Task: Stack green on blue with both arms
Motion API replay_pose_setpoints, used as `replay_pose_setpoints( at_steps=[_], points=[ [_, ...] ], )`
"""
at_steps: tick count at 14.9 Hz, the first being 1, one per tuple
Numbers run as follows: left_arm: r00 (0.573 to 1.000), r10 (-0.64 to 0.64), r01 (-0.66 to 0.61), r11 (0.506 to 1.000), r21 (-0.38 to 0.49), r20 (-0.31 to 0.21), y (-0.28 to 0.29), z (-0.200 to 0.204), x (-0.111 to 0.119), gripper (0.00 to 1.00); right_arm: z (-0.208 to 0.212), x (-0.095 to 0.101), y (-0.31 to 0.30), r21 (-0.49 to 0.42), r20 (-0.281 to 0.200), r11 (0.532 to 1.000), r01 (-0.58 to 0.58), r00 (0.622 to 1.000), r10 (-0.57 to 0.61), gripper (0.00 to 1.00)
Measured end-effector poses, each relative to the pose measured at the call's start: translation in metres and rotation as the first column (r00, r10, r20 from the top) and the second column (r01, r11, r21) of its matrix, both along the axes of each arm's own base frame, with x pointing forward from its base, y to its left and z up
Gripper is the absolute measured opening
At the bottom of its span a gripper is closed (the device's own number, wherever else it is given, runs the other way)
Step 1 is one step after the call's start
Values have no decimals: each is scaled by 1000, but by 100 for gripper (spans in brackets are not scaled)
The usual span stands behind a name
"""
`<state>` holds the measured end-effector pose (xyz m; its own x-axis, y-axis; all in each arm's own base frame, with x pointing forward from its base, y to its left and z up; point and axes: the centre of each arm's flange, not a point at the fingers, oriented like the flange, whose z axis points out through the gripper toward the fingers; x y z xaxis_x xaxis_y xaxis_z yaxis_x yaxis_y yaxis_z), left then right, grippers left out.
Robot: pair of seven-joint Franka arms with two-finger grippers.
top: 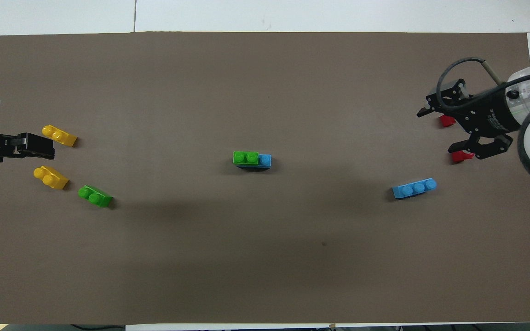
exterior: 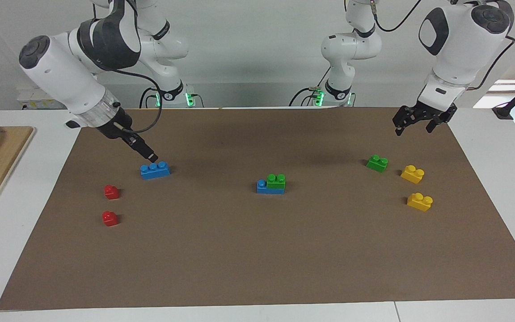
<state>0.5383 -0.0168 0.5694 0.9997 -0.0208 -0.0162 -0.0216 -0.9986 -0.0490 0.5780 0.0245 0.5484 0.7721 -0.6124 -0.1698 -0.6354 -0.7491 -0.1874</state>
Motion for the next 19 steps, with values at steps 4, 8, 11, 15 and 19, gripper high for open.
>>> replay_pose_setpoints(
  at_steps=[4, 8, 11, 15, 19],
  points=[
    [1000, 6, -7, 999, -47, -10, -4, 4, -1, 100, 40, -22, -9, -113, 84, 943, -312, 943, 322, 100],
    [1000, 10, -9, 998, -66, 14, -5, 17, 1, 100, 77, -51, -16, -204, 86, 811, -548, 815, 572, 100],
    [1000, 10, -10, 998, -66, 11, -5, 17, 1, 100, 89, -62, -20, -229, 47, 741, -631, 753, 656, 100],
    [1000, 10, -10, 998, -67, 10, -5, 17, 0, 100, 85, -63, -21, -213, 17, 738, -640, 753, 658, 100],
    [1000, 12, -11, 998, -67, 10, -4, 17, 0, 100, 80, -61, -23, -204, 7, 741, -639, 756, 654, 100]
  ],
)
